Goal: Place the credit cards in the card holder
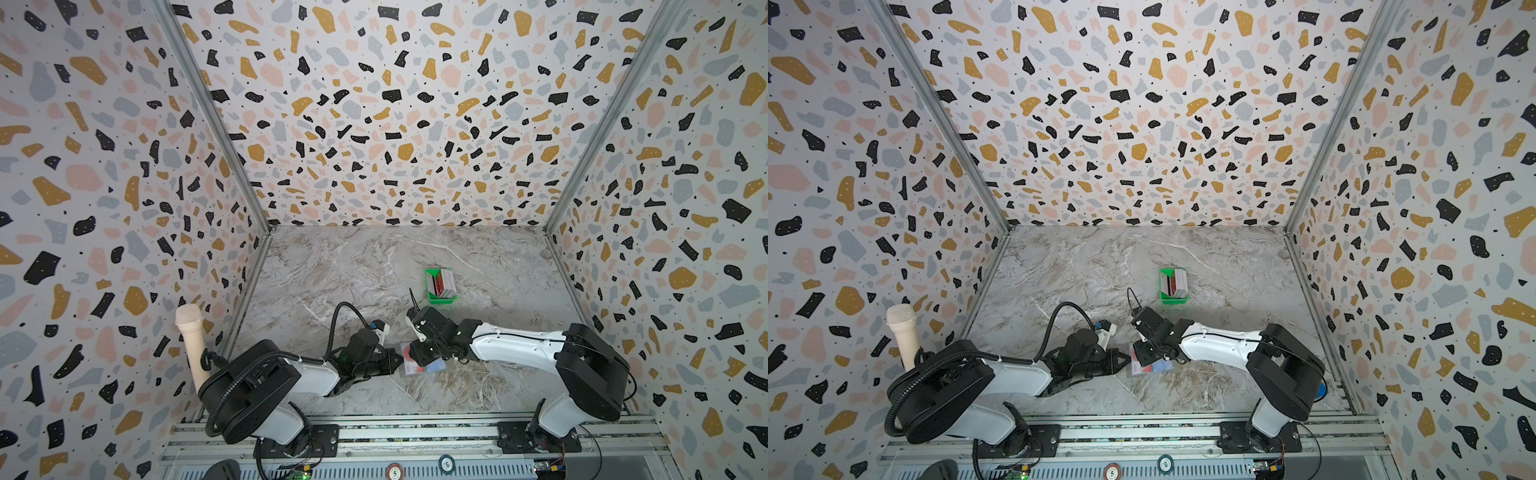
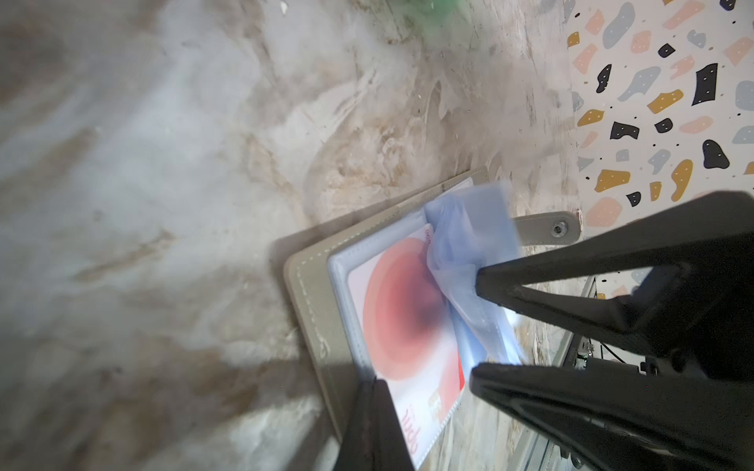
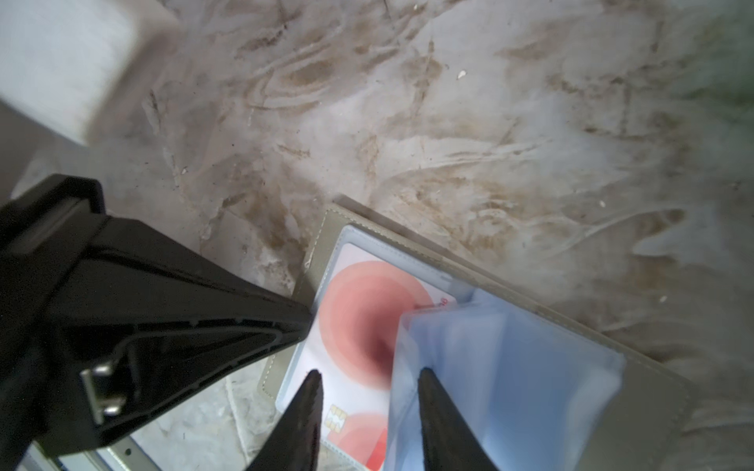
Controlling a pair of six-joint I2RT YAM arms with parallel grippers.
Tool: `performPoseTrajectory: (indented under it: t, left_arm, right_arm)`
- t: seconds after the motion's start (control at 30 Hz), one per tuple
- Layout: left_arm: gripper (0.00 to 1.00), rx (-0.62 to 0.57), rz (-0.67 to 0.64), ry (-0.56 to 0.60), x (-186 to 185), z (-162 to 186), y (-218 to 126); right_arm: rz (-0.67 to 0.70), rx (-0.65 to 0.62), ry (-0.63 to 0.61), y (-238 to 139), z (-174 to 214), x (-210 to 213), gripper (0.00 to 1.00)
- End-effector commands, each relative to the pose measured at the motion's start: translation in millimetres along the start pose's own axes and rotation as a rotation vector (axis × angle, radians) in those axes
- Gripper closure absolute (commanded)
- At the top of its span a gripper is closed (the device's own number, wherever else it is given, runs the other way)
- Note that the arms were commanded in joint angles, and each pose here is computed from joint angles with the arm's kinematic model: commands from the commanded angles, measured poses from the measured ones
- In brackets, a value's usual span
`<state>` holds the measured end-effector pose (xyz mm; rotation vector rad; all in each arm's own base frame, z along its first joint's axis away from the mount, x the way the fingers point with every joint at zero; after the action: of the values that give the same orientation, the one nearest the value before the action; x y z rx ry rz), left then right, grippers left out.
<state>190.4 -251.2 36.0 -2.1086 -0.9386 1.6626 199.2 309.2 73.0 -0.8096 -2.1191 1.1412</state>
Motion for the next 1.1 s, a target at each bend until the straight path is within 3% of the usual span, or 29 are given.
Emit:
performPoseTrajectory:
  t: [0.0,0.5,0.6,0.73,0.83,1.07]
  left_arm:
    - [1.00,0.004,0.013,0.005,-3.3,0.5,0.8]
    - [1.00,0.000,0.021,0.008,-5.0,-0.8,0.9]
    - [1.00,-0.001,0.021,0.008,-4.8,-1.1,1.2]
    - [1.00,0.000,0.021,0.009,-5.6,-1.3,1.5]
    - [1.00,-0.001,0.018,0.012,-5.1,-1.8,2.0]
    - [1.00,-0.011,0.017,0.005,-3.6,-6.1,0.2]
  right_arm:
    - [-0.007,-0.027,0.006,-7.0,-8.8,4.0,0.55]
    - [0.099,-0.008,0.022,-11.6,3.0,-17.4,0.49]
    - [0.100,-0.006,0.010,-10.6,1.9,-14.9,0.58]
    - [0.136,-0.004,-0.003,-12.0,-1.5,-17.0,0.78]
    - [0.077,-0.025,-0.003,-12.5,-10.7,-5.8,0.89]
    - [-0.111,-0.051,0.007,-2.1,-26.4,37.1,0.93]
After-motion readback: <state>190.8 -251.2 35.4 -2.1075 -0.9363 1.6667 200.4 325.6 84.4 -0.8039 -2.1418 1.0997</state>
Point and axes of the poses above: each gripper's point midway between its finger pads, its own y axis out along the fingers, its own x axis along the line the jaws close on, z = x × y, the point moved 2 cm from there along -y, back along the fingers, and after that the axes turned 6 degrees about -y, right-handed, at the moved point
